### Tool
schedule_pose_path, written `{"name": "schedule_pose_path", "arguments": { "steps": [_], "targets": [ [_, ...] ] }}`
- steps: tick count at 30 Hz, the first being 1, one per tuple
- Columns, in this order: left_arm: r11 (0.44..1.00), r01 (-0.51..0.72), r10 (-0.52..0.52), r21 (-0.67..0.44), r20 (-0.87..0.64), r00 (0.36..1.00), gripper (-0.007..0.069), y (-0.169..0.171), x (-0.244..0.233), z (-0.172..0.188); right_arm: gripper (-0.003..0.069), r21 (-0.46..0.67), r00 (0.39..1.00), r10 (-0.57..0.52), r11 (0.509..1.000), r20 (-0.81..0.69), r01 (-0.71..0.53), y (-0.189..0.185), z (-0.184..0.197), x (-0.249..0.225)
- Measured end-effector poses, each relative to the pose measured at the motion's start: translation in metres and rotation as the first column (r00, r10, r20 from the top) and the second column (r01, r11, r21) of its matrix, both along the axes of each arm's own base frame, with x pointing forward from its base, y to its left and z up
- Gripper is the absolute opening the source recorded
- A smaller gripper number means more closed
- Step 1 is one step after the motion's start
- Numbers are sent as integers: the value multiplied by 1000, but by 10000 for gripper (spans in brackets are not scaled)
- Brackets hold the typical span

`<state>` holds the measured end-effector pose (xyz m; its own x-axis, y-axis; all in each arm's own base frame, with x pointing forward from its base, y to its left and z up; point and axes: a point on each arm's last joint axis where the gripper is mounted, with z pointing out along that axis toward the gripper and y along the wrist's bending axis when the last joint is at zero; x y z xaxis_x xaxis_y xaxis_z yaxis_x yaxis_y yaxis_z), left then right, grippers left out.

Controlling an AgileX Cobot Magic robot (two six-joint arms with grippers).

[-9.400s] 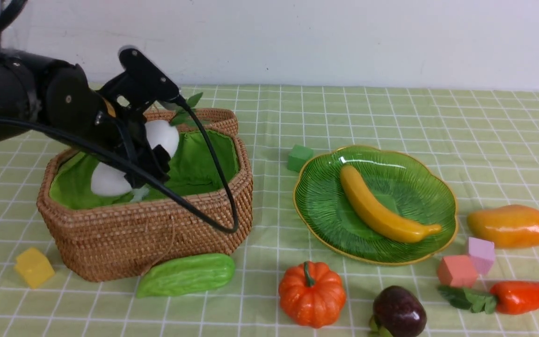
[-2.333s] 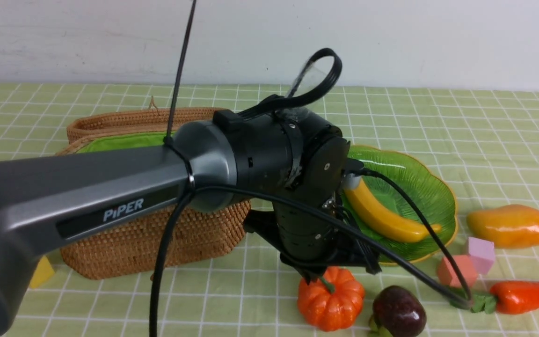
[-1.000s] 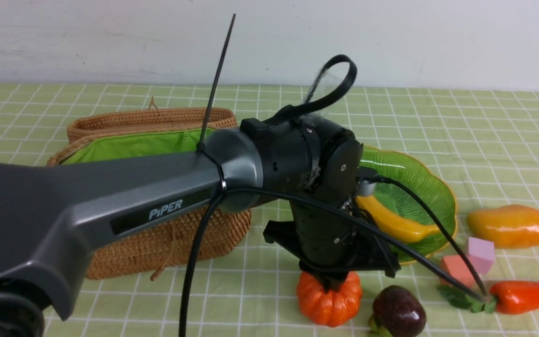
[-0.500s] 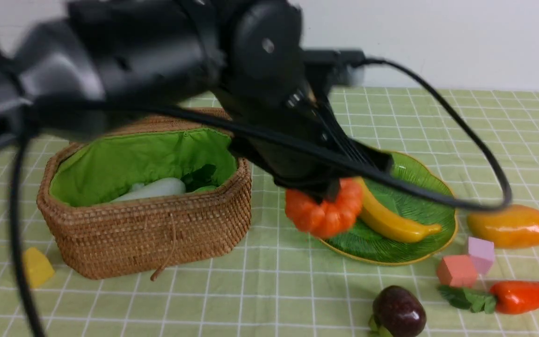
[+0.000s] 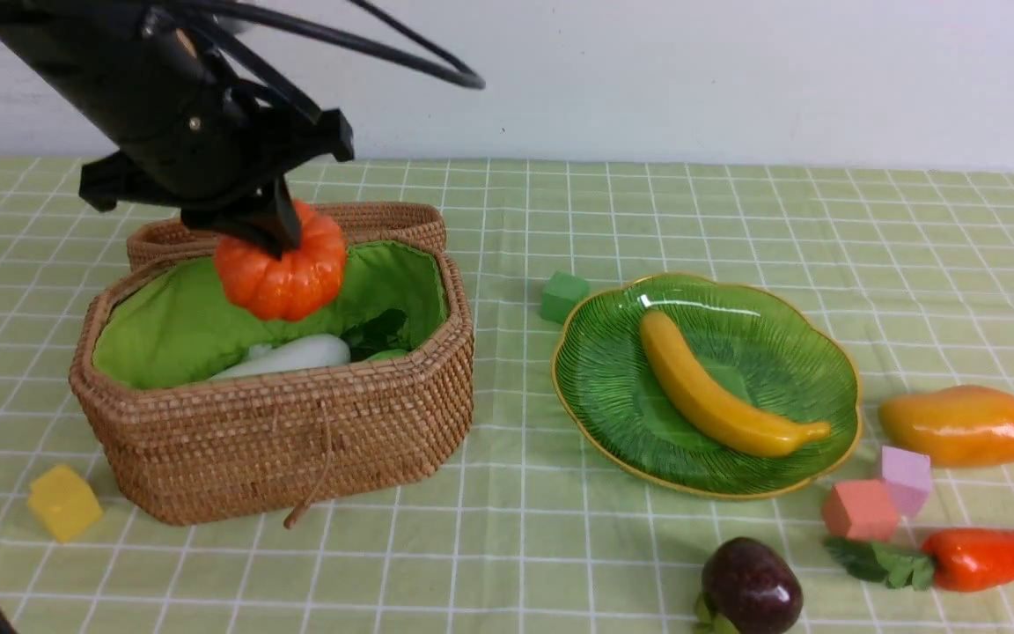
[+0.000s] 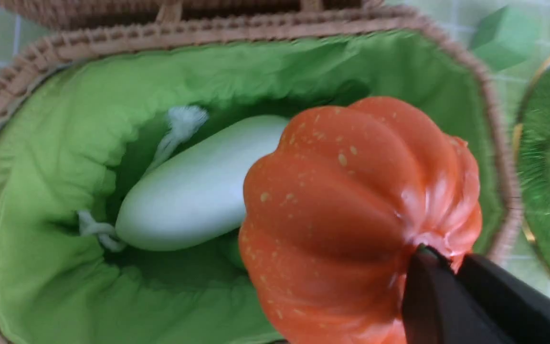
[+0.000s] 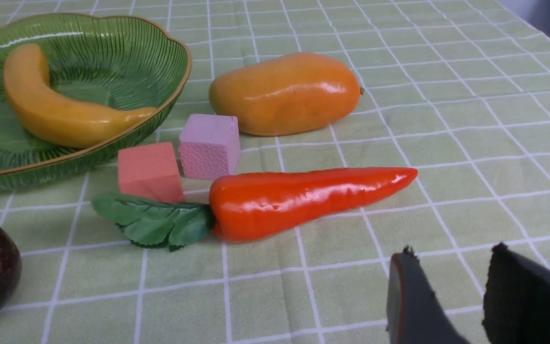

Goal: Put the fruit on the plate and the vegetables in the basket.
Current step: Use the left arm to grab a pumpkin and put it into the left basket

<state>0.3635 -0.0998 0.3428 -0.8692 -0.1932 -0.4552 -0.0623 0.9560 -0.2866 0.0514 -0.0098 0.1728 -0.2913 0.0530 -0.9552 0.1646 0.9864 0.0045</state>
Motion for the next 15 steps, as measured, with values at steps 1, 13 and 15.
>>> {"name": "schedule_pose_path", "arguments": {
  "steps": [1,13,15],
  "targets": [
    [1000,-11,11,1,-18,1000,21,-1,4,-6,242,0,1000,0,1000,0,0,0,0,0],
    [993,-122,121,-5,-119,985,218,-3,21,-41,242,0,1000,0,1000,0,0,0,0,0],
    [993,-122,120,-4,-123,985,282,-3,21,-41,242,0,1000,0,1000,0,0,0,0,0]
  ]
}}
